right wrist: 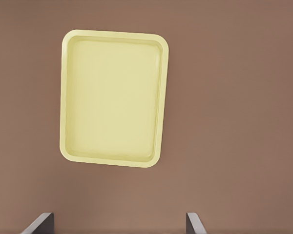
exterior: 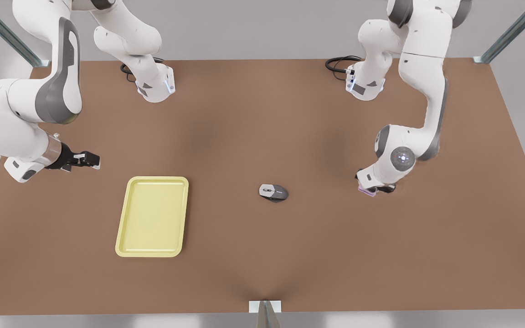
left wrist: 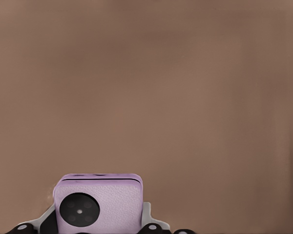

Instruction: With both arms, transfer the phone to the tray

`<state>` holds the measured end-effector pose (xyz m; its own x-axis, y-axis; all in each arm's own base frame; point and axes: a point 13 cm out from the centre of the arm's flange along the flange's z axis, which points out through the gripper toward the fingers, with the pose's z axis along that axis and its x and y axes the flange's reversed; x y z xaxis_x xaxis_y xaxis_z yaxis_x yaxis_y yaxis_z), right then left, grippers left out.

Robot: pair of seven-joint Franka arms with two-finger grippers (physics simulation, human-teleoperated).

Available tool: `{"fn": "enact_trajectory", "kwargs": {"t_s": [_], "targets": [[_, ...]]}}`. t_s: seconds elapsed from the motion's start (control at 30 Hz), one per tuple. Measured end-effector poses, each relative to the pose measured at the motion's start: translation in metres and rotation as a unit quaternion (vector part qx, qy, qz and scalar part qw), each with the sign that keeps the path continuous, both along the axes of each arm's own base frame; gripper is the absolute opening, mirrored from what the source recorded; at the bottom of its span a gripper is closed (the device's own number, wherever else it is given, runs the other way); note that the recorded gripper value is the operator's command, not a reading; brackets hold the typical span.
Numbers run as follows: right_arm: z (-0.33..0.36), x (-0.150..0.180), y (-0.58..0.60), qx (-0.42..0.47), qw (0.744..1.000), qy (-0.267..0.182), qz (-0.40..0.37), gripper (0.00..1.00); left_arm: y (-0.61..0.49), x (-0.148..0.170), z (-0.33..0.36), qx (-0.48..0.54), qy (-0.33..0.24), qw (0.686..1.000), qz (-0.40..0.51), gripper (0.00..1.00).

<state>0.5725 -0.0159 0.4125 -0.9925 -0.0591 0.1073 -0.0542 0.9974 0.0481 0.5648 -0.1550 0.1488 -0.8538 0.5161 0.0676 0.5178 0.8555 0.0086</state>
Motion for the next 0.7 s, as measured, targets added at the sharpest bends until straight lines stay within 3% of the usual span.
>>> {"fn": "enact_trajectory", "kwargs": {"t_s": [0.03, 0.1, 0.27, 0.47, 0.7], "targets": [[0.0, 0.0, -0.001, 0.0, 1.0, 0.0, -0.001, 1.0, -0.075, 0.011, 0.011, -0.016, -0.009, 1.0, -0.021, 0.72], [-0.001, 0.0, -0.003, 0.0, 1.0, 0.001, -0.002, 1.0, -0.21, 0.003, 0.022, -0.044, -0.011, 0.998, -0.044, 0.72], [-0.013, 0.004, 0.003, 0.0, 1.0, 0.007, 0.003, 1.0, -0.374, -0.099, 0.026, -0.042, 0.021, 0.999, -0.009, 0.72], [-0.016, 0.012, 0.033, 0.001, 1.0, -0.001, 0.028, 1.0, -0.418, -0.162, -0.007, -0.004, 0.055, 0.992, 0.117, 0.72], [-0.02, 0.016, 0.05, 0.016, 0.999, -0.003, 0.028, 1.0, -0.417, -0.175, -0.064, 0.031, 0.065, 0.963, 0.258, 0.72]]}}
